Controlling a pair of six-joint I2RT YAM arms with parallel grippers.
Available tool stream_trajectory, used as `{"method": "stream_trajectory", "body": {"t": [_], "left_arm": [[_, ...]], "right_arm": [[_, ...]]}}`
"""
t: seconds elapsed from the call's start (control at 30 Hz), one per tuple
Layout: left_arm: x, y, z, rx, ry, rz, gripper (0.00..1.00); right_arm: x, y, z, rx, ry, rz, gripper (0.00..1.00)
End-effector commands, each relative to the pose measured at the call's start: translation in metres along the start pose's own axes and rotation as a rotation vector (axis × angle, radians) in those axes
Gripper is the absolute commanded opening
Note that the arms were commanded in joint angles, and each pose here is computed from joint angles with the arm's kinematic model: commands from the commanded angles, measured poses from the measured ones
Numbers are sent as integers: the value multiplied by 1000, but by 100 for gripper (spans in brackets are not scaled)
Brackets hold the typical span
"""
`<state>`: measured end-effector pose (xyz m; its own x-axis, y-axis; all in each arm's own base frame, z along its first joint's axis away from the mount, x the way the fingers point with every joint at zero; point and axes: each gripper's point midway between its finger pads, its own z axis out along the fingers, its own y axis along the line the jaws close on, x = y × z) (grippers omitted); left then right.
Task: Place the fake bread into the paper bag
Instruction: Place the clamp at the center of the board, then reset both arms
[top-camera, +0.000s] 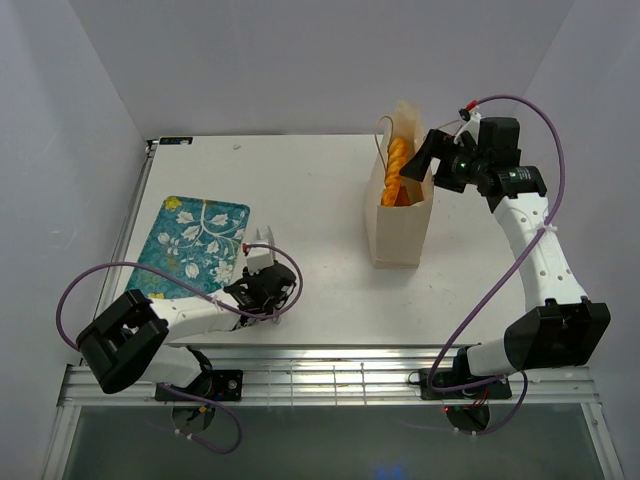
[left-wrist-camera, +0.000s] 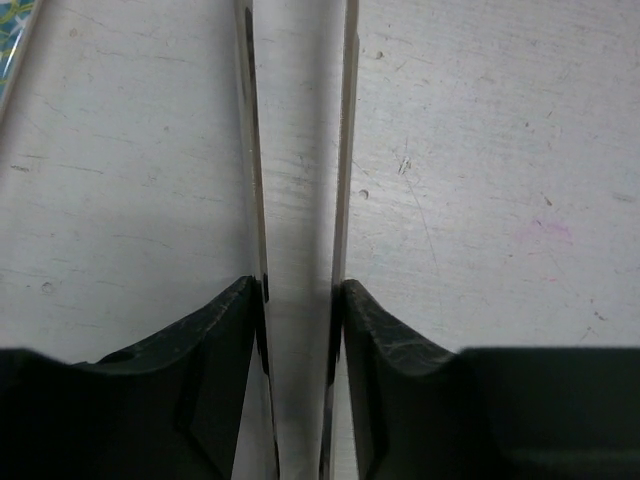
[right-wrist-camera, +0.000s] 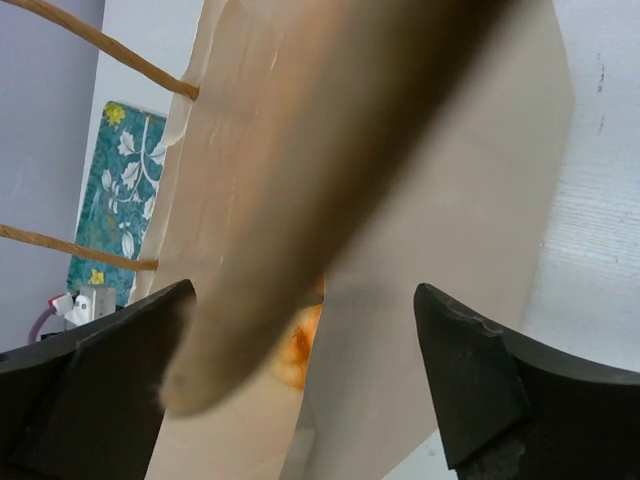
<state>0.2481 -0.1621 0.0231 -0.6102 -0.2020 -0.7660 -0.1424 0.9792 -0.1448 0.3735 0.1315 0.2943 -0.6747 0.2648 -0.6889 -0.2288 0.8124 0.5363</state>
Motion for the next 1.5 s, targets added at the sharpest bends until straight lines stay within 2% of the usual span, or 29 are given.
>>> {"method": "stream_trajectory", "body": {"t": [0.0,0.07,0.1,0.2,0.33,0.6,0.8,1.03,1.23,1.47], "left_arm": [[-11,-7,-6,3,-1,7,57],[-17,-9,-8,1,-6,20,61],[-23,-13,-10,13,-16,20,66],[-36,-21,-16,34,-35,27,68],[-54,-29,-23,55,-60,43,80],[-74,-32,-41,76,-86,17,94],[-92,-34,-66,131,-100,-46,98],[-126,-66,-114,353,-104,-183,98],[-132,-95,-130,484,-51,-226,98],[-125,-114,-132,583,-3,-268,98]], "right_arm": [[-15,9,-13,-6,-42,-50,92],[-15,10,-16,-7,-48,-54,90],[-15,11,-18,-6,-51,-56,90],[-16,16,-27,-8,-68,-58,90],[-16,19,-38,2,-80,-54,90],[-2,22,-62,28,-69,-58,90],[17,27,-91,38,-85,-65,90],[64,23,-118,48,-71,-94,90],[116,6,-119,42,-17,-88,90],[182,-20,-104,37,101,-44,90]]}}
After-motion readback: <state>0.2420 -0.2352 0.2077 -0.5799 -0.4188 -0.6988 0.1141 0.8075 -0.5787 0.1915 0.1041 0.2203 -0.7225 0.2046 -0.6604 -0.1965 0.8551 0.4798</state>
